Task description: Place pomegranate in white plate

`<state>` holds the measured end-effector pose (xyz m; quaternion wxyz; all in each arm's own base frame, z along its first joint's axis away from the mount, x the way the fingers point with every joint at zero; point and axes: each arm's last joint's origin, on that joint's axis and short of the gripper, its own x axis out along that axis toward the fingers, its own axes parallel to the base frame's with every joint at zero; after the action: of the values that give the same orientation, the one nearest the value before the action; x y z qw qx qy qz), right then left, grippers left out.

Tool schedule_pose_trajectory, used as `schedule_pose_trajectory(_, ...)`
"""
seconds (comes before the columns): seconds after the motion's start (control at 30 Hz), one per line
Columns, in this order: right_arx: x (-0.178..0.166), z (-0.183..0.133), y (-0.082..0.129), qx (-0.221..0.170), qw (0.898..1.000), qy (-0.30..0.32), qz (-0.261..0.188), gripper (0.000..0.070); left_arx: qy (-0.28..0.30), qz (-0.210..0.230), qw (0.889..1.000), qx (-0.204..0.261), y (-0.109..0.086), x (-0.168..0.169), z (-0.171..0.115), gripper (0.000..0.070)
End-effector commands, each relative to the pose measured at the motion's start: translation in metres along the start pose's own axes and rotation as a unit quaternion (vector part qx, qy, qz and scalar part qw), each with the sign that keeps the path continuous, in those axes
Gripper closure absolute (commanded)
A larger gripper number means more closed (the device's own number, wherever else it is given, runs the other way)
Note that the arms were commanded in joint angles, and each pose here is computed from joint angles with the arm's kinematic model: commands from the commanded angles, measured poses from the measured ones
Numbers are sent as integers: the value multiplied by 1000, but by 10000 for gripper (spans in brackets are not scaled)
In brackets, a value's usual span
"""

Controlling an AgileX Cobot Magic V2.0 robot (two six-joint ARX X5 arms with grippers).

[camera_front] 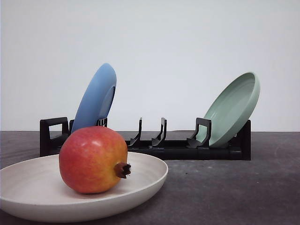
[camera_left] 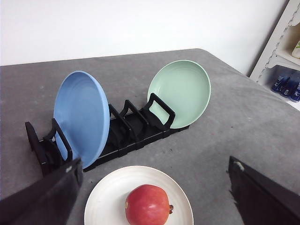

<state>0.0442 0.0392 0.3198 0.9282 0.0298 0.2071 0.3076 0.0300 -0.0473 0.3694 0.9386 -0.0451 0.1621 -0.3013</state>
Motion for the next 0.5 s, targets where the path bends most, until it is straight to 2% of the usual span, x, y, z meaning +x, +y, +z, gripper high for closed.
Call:
schedule_pose_trajectory(0.0, -1, 3, 1, 6, 1000, -10, 5, 0, -6, -7, 1000, 0, -2, -1, 4, 108)
schedule_pose_trajectory(0.03, -1, 3, 1, 7, 1000, -11, 5, 0, -6, -7, 1000, 0, -2, -1, 4, 114)
schedule_pose_trajectory(0.07, -1, 3, 1, 7, 1000, -11, 5, 0, -5, -6, 1000, 1, -2, -1, 4, 160)
schedule_pose_trajectory(0.1, 0, 3, 1, 7, 1000, -10, 6, 122, -4, -6, 1000, 3, -1, -1, 3, 289)
schedule_pose_trajectory(0.13, 0, 3, 1, 6, 1000, -8, 7, 449, -3, -5, 1000, 8, -1, -1, 3, 471)
schedule_pose_trajectory(0.17, 1, 3, 1, 6, 1000, -7, 7, 683, -2, -4, 1000, 14, -1, -1, 3, 629)
schedule_pose_trajectory(0.2, 1, 3, 1, 6, 1000, -6, 6, 666, -2, -1, 1000, 16, -1, -1, 3, 688)
schedule_pose_trajectory(0.23, 1, 3, 1, 7, 1000, -7, 5, 648, -3, 3, 1000, 17, -1, -1, 3, 692)
schedule_pose_trajectory(0.47, 1, 4, 1, 6, 1000, -8, 6, 656, -5, 8, 1000, 16, 0, -1, 3, 700)
